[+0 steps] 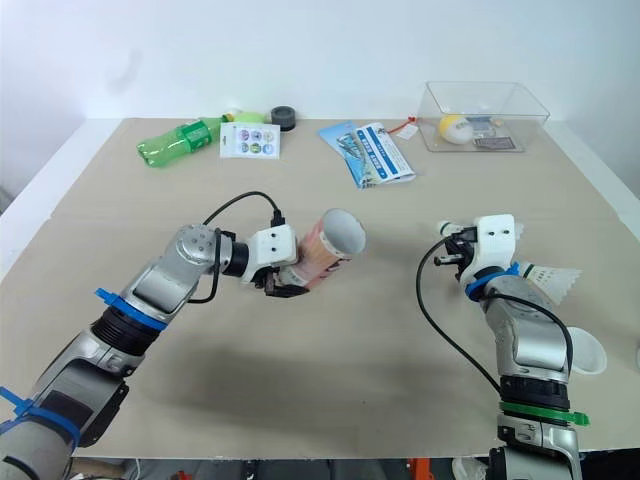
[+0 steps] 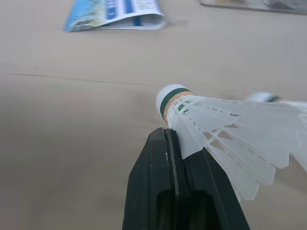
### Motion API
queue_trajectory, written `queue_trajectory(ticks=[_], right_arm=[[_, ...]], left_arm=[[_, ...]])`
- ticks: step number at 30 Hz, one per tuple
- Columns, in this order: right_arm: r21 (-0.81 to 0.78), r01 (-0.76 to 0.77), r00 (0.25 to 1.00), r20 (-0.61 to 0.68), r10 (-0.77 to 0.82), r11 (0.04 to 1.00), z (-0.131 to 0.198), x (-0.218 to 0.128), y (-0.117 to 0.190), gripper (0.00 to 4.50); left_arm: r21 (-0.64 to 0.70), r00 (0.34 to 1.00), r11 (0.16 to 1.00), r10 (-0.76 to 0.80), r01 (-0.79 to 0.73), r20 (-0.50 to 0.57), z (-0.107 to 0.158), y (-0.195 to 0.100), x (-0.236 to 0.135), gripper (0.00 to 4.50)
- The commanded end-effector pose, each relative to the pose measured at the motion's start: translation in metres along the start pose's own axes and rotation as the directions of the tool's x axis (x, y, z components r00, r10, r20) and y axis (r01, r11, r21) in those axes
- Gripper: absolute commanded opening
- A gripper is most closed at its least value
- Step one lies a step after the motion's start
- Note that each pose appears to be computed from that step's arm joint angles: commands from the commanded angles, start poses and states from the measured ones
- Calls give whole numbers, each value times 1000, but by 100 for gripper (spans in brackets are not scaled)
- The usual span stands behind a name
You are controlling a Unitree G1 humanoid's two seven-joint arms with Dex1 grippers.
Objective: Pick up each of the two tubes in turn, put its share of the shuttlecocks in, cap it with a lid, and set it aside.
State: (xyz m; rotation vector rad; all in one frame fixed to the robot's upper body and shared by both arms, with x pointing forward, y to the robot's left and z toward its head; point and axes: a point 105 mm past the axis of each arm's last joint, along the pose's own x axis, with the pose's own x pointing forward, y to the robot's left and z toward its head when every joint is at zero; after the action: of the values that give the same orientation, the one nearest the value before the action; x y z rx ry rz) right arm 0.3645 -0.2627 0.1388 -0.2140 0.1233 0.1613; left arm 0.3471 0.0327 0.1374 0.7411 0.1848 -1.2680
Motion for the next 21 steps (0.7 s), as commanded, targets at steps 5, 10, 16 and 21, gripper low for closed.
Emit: queue_trajectory(ticks=[5,10,16,21], right_arm=[[-596,-307,878,123,463,742,85,-30,40,4],[-872,-371,751,-78,656,321,121,-59,52,4],[-922,-331,637,-62,768,200,156,-70,81,4],[-945,-310,588,-108,802,100,160,-68,97,4]], left_arm=[[3,999,999,43,-43,5,2,17,-2,362],[-12,1000,1000,16,-16,12,2,15,1,362],[-43,1000,999,-7,8,22,3,12,4,362],[-40,1000,999,-27,27,-9,-2,10,4,362]])
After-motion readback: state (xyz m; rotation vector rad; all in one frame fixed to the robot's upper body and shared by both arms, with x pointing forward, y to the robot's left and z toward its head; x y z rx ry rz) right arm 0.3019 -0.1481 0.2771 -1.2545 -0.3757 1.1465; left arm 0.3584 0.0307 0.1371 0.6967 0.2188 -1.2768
